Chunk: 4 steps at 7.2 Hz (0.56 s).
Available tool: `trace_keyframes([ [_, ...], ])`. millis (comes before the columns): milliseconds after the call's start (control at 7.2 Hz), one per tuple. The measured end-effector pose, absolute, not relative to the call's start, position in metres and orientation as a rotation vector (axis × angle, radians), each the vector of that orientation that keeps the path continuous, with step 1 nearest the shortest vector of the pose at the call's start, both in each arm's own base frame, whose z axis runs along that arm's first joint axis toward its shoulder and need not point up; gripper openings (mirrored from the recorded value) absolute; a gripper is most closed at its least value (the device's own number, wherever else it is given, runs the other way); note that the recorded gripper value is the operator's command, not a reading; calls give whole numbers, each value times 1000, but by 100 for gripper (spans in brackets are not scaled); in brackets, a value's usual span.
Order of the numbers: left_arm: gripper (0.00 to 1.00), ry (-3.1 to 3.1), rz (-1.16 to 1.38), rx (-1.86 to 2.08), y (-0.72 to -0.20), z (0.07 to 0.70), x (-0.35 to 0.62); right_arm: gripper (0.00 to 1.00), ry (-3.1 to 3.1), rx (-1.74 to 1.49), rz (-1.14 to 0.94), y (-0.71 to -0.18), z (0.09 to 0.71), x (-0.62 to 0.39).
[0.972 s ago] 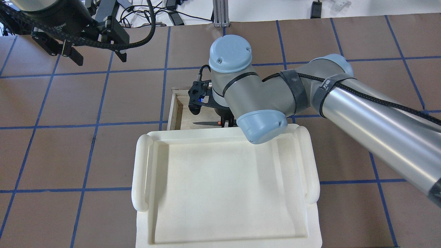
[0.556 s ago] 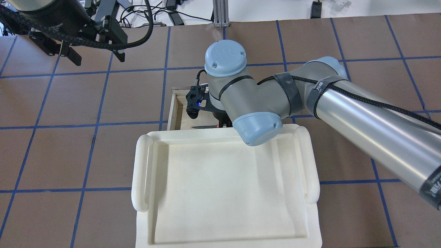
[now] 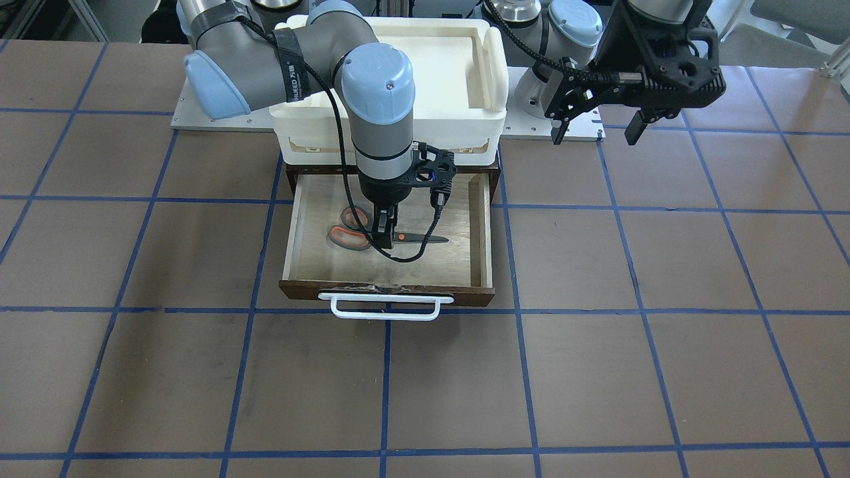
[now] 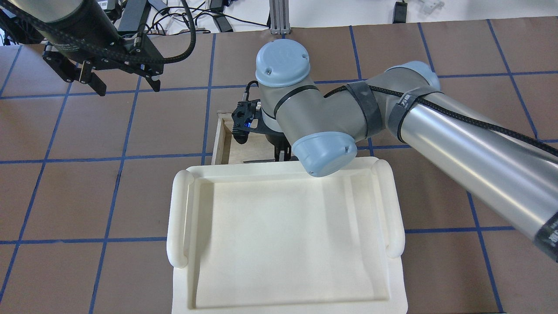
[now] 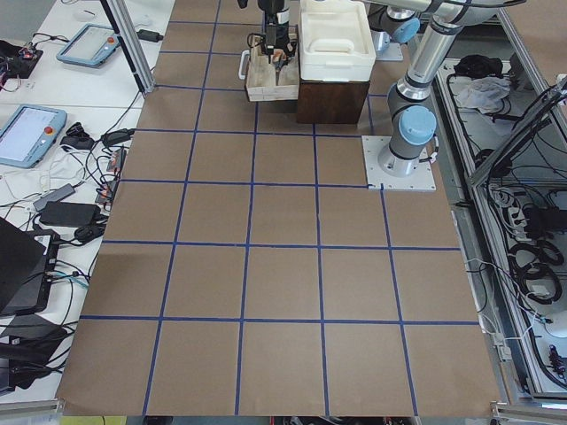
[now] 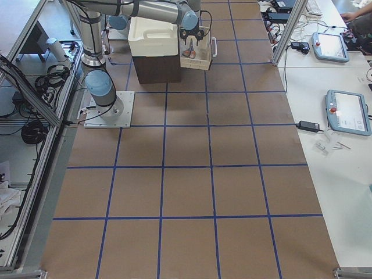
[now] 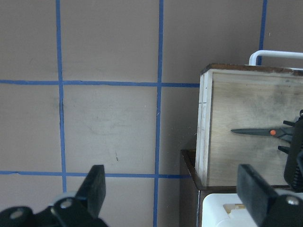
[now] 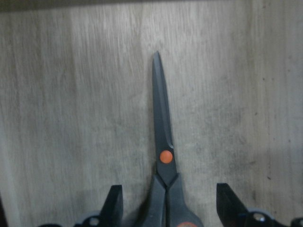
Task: Put scissors in drawer and close it
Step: 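Lower the scissors into the drawer and open the right gripper, then raise the right gripper away while the left arm reaches toward the drawer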
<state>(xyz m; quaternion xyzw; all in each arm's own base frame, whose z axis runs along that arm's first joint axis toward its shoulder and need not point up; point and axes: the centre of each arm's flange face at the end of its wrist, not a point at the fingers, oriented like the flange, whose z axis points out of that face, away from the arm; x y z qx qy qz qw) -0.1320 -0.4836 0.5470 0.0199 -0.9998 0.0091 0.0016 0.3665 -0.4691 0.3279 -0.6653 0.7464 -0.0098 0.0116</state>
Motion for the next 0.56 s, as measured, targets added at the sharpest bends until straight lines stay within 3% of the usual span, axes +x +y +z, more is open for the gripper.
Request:
trace_keyframes([
  [556,100,-3129,5,119,-512,506,-155,100,2448,-1920,-45,-508,419,307],
])
